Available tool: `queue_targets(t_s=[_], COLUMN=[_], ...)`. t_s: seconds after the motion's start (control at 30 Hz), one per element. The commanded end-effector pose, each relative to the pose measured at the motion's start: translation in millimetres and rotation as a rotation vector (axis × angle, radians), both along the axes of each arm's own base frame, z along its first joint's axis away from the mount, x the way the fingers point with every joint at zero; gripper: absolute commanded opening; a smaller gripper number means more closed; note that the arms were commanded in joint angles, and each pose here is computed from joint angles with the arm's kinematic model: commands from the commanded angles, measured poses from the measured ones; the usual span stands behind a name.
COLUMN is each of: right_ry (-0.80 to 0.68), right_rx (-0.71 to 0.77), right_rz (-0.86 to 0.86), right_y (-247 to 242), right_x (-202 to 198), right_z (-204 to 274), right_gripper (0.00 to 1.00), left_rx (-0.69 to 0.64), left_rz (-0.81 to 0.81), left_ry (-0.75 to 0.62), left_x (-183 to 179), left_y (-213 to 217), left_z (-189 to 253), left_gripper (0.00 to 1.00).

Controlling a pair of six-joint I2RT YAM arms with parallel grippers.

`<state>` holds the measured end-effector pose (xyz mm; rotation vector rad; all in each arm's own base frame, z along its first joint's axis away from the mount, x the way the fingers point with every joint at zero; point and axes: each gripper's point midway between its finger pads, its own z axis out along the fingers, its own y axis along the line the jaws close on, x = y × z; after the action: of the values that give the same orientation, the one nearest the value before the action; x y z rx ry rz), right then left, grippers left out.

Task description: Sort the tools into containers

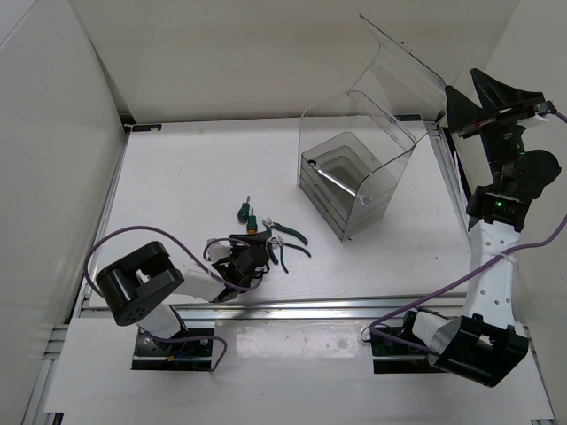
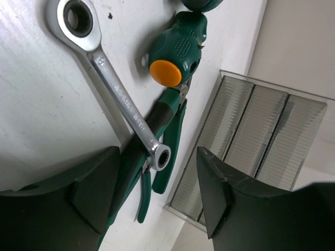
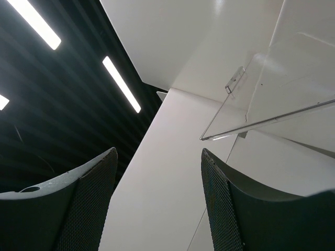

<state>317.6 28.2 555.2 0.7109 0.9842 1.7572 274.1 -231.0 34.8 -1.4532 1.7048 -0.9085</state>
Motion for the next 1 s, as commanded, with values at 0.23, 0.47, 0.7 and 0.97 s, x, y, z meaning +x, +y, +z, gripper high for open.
queue_targets(t_s=[0.23,0.47,0.7,0.97], right_ry=[0.038,0.043,0.047,0.027], right_rx=[0.256,0.271,0.295,0.31], right_rz=[0.202,0.204,0.211,0.191], right_y=[0,-2,-3,-8], right_x=[-23,-23,-21,-21], right_z=[34,31,27,21], right_gripper=[0.68,0.68,0.68,0.68], left_rx=[-0.047,-0.065,-0.078,-0.031], left_rz=[0.155,0.105,0.036,0.001], left_ry=[0.17,0.142,0.142,0.1], left_x=[-6,-1,-6,-5], left_y=[34,23,18,26], left_z=[-48,-46,-45,0], left_gripper=[0.67,0.49,0.18,0.1])
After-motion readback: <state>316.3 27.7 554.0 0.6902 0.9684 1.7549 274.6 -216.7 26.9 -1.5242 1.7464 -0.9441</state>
